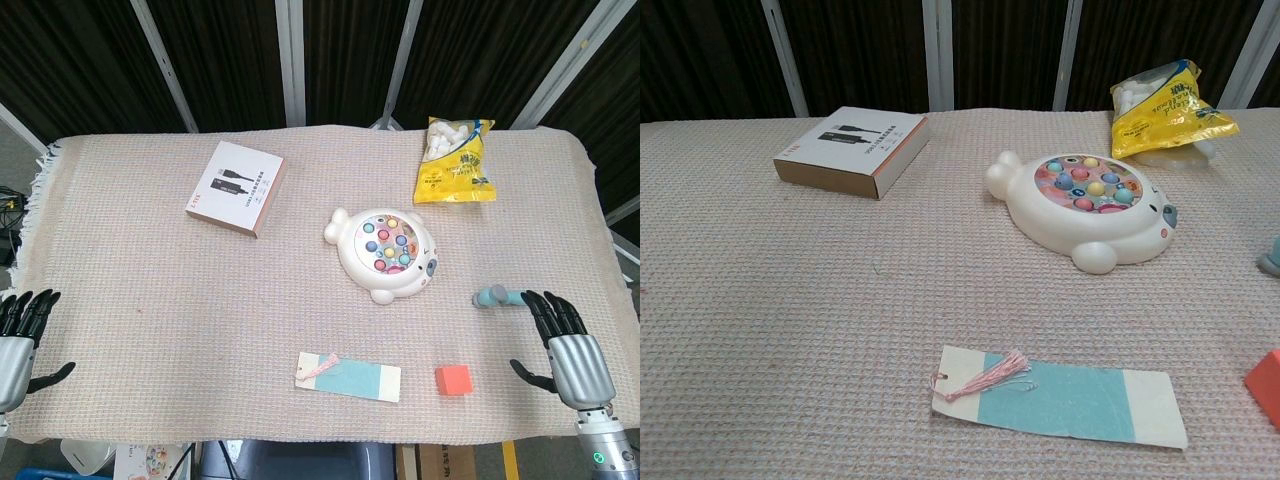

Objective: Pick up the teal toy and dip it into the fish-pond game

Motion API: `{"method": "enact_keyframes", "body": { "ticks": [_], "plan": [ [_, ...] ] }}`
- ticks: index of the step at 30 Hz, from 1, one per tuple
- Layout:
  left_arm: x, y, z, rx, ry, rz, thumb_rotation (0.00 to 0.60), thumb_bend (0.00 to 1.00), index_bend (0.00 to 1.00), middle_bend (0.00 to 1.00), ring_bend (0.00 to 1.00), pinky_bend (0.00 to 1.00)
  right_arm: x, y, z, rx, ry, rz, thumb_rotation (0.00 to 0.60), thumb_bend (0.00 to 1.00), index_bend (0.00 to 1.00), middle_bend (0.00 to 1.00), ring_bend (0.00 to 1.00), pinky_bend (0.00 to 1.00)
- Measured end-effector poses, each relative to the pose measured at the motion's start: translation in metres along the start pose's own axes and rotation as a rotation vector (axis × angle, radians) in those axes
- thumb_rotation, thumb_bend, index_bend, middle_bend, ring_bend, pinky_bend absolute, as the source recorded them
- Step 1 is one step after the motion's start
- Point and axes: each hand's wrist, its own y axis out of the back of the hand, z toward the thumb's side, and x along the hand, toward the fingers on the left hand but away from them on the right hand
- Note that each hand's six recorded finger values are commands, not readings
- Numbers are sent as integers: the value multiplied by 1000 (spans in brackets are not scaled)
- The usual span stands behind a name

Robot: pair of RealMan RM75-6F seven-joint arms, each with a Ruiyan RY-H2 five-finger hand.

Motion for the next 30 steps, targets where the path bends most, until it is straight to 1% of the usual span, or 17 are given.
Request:
{"method": "enact_keyframes", "body": {
  "ticks": [5, 9, 12, 15, 20, 25, 27, 30],
  "plan": [
    [2, -1, 2, -2, -4, -5, 600, 110, 84, 66, 0, 0, -1, 2, 0, 3, -5, -2, 600, 214, 56, 129, 76, 112],
    [1, 0, 4, 1, -11, 5, 600, 110, 87, 67, 0, 0, -3, 5, -4, 14, -15, -1, 600, 213, 0, 128, 74, 112],
    [0, 2, 5, 2, -13, 12, 600, 110, 87, 67, 0, 0, -9, 10, -9, 20, -27, 6, 600, 214, 0, 118, 48, 112],
    [-1, 6, 7, 7, -16, 25, 600, 110, 87, 67, 0, 0, -18, 12, -16, 19, -45, 27, 600, 213, 0, 93, 28, 112],
    [-3, 11, 9, 18, -18, 38, 600, 110, 87, 67, 0, 0, -43, 12, -32, 19, -79, 92, 600, 214, 0, 89, 27, 112],
    [-5, 15, 14, 27, -20, 42, 600, 110, 87, 66, 0, 0, -72, 2, -51, 25, -109, 179, 600, 215, 0, 89, 26, 112],
    [-5, 16, 17, 31, -22, 42, 600, 110, 87, 66, 0, 0, -81, -3, -58, 26, -121, 214, 600, 231, 0, 89, 26, 112],
    [-6, 17, 21, 37, -24, 38, 600, 110, 88, 66, 0, 0, -97, -14, -70, 31, -140, 266, 600, 294, 0, 89, 31, 112]
  ]
}}
